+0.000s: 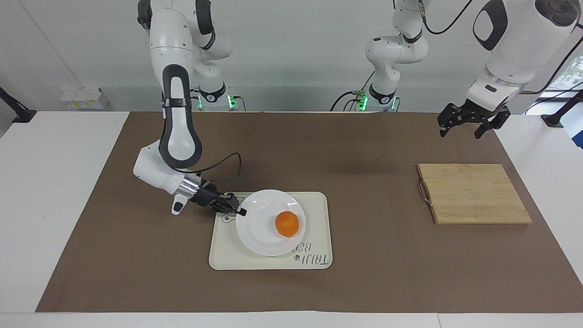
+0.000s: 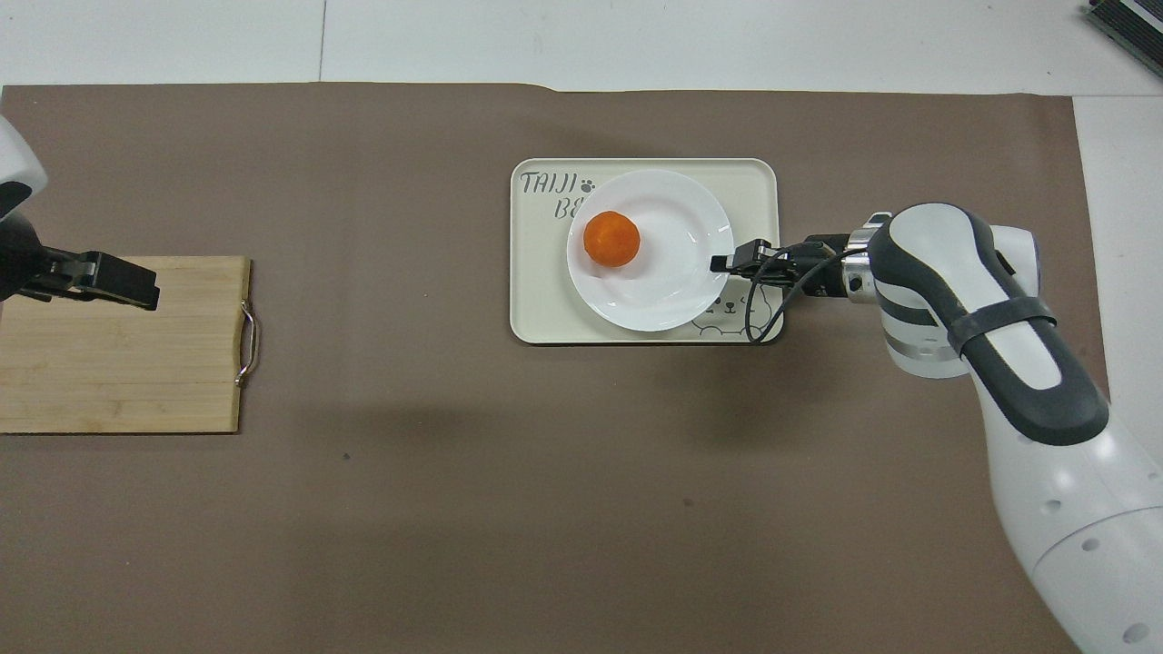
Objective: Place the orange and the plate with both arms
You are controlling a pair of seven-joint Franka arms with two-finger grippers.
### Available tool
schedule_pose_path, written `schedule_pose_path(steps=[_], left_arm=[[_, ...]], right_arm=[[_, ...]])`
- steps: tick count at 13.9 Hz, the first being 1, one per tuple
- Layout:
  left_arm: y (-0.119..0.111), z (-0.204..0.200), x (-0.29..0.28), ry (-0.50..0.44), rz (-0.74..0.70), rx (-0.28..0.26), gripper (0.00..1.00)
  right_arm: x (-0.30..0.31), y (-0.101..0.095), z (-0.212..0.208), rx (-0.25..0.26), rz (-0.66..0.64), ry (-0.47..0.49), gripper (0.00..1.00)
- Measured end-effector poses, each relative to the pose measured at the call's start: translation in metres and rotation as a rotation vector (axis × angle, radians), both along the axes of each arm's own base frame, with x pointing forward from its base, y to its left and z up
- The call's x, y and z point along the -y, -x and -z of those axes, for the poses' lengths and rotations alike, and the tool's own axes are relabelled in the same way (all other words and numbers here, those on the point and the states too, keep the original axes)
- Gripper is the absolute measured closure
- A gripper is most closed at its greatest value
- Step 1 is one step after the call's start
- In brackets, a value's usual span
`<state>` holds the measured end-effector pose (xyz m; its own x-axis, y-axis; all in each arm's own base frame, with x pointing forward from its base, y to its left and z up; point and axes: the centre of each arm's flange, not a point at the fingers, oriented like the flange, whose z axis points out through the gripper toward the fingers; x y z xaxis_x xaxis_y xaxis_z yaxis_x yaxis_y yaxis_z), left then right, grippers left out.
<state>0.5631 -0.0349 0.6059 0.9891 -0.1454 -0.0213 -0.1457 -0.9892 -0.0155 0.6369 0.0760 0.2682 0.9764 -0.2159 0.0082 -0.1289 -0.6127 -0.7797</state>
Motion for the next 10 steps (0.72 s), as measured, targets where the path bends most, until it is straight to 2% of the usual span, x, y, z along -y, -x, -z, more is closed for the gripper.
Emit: schedule_pose_path(steps=[1, 2, 6, 8, 9, 10], left_arm=[[0.0000, 0.0000, 0.0000, 0.000, 0.000, 0.000, 0.00], [0.0000, 0.0000, 0.0000, 0.000, 0.000, 0.000, 0.00], [0.0000, 0.0000, 0.0000, 0.000, 0.000, 0.000, 0.00], [0.0000, 0.0000, 0.0000, 0.000, 0.000, 0.000, 0.00], [0.0000, 0.0000, 0.0000, 0.000, 0.000, 0.000, 0.00], [0.0000, 0.0000, 0.0000, 0.000, 0.000, 0.000, 0.00]], right_arm=[[0.0000, 0.0000, 0.0006, 0.000, 0.001, 0.001, 0.95], [0.0001, -0.0001, 0.0005, 0.000, 0.001, 0.001, 0.88], [0.0009, -0.0005, 0.0002, 0.001, 0.004, 0.002, 0.46], [0.0026, -0.0015, -0.0009, 0.003, 0.008, 0.003, 0.41], [0.0038, -0.0028, -0.0025, 0.004, 0.013, 0.003, 0.36], [0.0052, -0.0042, -0.0044, 0.003, 0.017, 0.004, 0.36]])
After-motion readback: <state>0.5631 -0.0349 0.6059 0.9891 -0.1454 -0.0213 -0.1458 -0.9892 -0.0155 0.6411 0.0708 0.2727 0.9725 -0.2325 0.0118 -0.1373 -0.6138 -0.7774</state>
